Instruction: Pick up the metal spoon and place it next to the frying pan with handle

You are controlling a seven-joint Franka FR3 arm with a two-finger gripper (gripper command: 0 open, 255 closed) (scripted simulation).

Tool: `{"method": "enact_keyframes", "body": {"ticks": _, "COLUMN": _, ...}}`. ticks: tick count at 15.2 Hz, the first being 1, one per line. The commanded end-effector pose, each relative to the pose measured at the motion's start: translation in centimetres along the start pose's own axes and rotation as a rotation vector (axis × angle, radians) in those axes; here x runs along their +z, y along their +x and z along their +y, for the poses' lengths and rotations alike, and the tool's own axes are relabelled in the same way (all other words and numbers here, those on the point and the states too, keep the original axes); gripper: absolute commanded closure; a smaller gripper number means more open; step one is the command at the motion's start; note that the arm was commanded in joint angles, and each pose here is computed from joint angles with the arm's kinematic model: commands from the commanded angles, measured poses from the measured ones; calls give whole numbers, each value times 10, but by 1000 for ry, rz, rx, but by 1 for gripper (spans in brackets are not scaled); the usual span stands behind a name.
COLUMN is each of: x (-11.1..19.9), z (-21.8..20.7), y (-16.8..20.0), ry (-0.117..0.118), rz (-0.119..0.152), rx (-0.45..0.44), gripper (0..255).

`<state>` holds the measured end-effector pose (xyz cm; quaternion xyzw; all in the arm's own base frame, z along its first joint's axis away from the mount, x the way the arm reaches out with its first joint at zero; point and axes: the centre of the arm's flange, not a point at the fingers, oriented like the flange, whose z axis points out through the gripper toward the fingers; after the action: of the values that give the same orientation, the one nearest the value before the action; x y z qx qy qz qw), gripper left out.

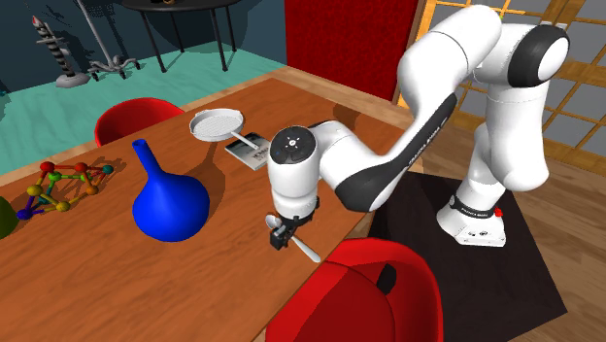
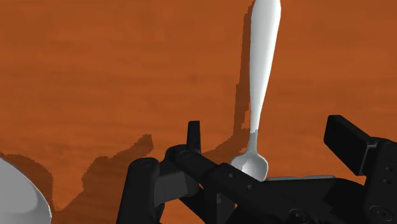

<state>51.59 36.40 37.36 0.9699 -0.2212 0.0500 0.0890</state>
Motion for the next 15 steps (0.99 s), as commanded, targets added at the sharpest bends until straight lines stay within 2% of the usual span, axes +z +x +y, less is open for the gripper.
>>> {"method": "enact_keyframes", "body": {"ticks": 1, "x": 12, "z": -6, "y": 1, "ry": -1, "rz": 4, "rx": 8, "gripper": 0}}
{"method": "enact_keyframes", "body": {"ticks": 7, "x": 41, "z": -6, "y": 1, "ry": -1, "rz": 4, "rx": 8, "gripper": 0}}
{"method": "enact_keyframes", "body": {"ticks": 14, "x": 41, "z": -6, "y": 1, "ry": -1, "rz": 4, "rx": 8, "gripper": 0}}
{"method": "enact_keyframes", "body": {"ticks": 15, "x": 41, "z": -6, "y": 1, "ry": -1, "rz": 4, "rx": 8, "gripper": 255}}
